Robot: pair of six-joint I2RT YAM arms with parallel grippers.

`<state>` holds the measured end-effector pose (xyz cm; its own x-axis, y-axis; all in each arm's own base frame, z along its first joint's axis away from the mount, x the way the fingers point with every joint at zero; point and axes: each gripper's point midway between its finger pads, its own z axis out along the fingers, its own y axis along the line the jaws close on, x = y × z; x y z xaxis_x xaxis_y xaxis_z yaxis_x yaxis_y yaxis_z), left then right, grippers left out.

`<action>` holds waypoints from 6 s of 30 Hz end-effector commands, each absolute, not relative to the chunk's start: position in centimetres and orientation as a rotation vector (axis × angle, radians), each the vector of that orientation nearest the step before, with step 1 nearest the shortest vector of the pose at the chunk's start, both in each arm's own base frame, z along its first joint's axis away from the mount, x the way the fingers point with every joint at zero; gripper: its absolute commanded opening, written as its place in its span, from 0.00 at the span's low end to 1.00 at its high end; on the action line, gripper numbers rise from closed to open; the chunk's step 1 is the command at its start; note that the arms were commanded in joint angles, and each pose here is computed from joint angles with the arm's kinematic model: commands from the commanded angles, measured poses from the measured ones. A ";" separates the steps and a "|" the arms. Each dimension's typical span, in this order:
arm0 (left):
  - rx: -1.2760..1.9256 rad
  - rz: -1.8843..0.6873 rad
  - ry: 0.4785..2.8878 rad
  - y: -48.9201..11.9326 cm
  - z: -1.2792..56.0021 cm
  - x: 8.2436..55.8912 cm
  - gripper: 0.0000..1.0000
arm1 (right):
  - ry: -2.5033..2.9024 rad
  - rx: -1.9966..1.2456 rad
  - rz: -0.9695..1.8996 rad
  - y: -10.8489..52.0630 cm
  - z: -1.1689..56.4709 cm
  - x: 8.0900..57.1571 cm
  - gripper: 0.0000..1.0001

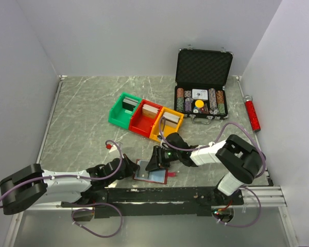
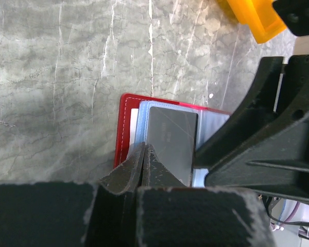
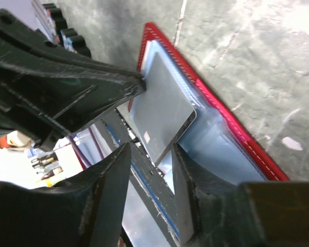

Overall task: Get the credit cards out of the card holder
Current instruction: Remove the credit card from the card holder.

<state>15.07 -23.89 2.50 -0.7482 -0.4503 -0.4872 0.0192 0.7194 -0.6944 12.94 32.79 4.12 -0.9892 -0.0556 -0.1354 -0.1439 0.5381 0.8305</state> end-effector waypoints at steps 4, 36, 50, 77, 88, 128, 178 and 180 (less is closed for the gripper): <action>-0.291 -0.856 2.345 -22.8 0.6 13.6 0.01 | 2.590 -0.155 1.504 33.9 4.9 14.3 0.49; -0.239 -0.853 2.367 -23.9 0.3 12.9 0.01 | 2.278 -0.169 1.837 36.3 11.5 15.2 0.52; -0.237 -0.855 2.360 -23.9 0.4 13.0 0.01 | 2.414 -0.189 1.721 36.1 8.7 15.2 0.50; -0.252 -0.886 2.331 -23.6 0.8 12.9 0.01 | 2.564 -0.219 1.592 35.7 5.5 14.7 0.60; -0.287 -0.902 2.273 -23.1 2.2 13.6 0.13 | 2.570 -0.227 1.603 36.0 5.6 14.5 0.61; -0.285 -0.764 2.359 -22.3 0.4 13.4 0.01 | 2.541 -0.212 1.614 34.6 6.6 14.4 0.61; -0.319 -0.739 2.374 -21.1 -0.6 12.9 0.01 | 2.534 -0.157 1.541 30.5 6.1 14.9 0.42; -0.317 -0.742 2.373 -21.2 -0.6 12.9 0.01 | 2.533 -0.158 1.538 30.4 6.1 14.8 0.41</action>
